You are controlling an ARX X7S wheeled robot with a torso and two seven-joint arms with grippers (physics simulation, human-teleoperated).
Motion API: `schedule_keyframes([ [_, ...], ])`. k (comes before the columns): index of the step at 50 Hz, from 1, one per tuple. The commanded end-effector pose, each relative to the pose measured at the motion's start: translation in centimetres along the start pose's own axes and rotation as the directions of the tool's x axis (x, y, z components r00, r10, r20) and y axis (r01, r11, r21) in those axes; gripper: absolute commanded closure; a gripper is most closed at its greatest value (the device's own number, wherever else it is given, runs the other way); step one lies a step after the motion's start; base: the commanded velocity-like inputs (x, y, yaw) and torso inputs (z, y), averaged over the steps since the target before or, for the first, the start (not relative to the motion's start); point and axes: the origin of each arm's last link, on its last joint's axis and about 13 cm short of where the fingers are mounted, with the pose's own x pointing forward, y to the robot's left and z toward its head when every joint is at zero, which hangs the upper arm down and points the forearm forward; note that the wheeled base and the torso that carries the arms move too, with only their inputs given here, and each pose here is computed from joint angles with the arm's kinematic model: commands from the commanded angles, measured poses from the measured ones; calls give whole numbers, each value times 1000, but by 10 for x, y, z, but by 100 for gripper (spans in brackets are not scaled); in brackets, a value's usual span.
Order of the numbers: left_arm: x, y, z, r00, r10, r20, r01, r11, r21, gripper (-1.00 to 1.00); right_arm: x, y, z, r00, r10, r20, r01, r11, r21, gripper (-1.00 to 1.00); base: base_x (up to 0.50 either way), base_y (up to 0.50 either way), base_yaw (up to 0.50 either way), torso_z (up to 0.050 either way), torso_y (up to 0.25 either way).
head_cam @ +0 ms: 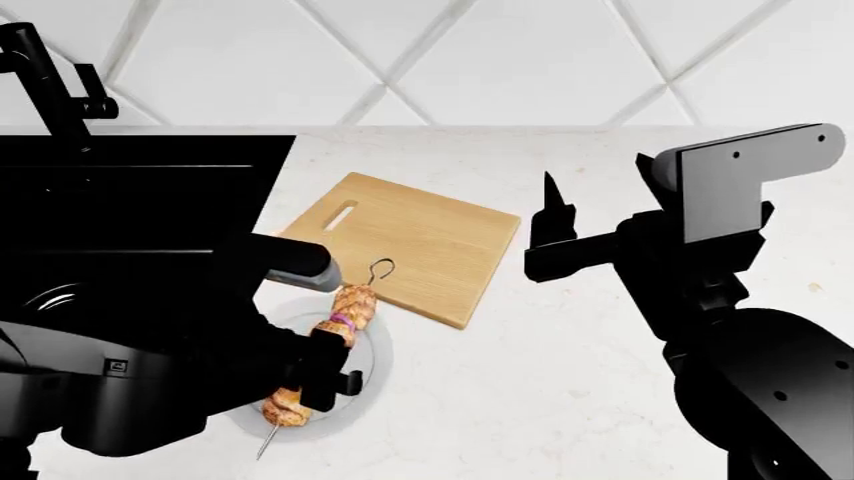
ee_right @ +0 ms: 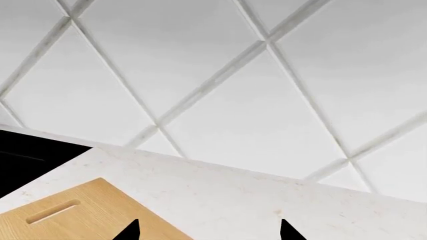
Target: Pick the skewer from the plate and place it on the cutting board. Then pick the condiment bottle from the cabinet and place it next to the cutting board.
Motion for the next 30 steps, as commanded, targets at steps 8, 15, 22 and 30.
schedule_keyframes([
  [8, 1, 0, 0, 1000, -11, -5, 11, 1000, -8, 100, 0, 0, 1, 1000, -1, 0, 1, 1000, -1, -100, 0, 0, 0, 0, 0],
  [15, -4, -1, 5, 1000, -11, 16, 11, 1000, -3, 100, 0, 0, 1, 1000, -1, 0, 1, 1000, -1, -100, 0, 0, 0, 0, 0],
  [22, -15, -2, 14, 998, -16, 58, 16, 1000, 0, 100, -1, 0, 1, 1000, -3, 1, 3, 1000, -1, -100, 0, 0, 0, 0, 0],
  [30, -24, -4, 24, 995, -19, 97, 17, 1000, 13, 100, -1, 0, 2, 1000, -4, 3, 4, 1000, 0, -100, 0, 0, 0, 0, 0],
])
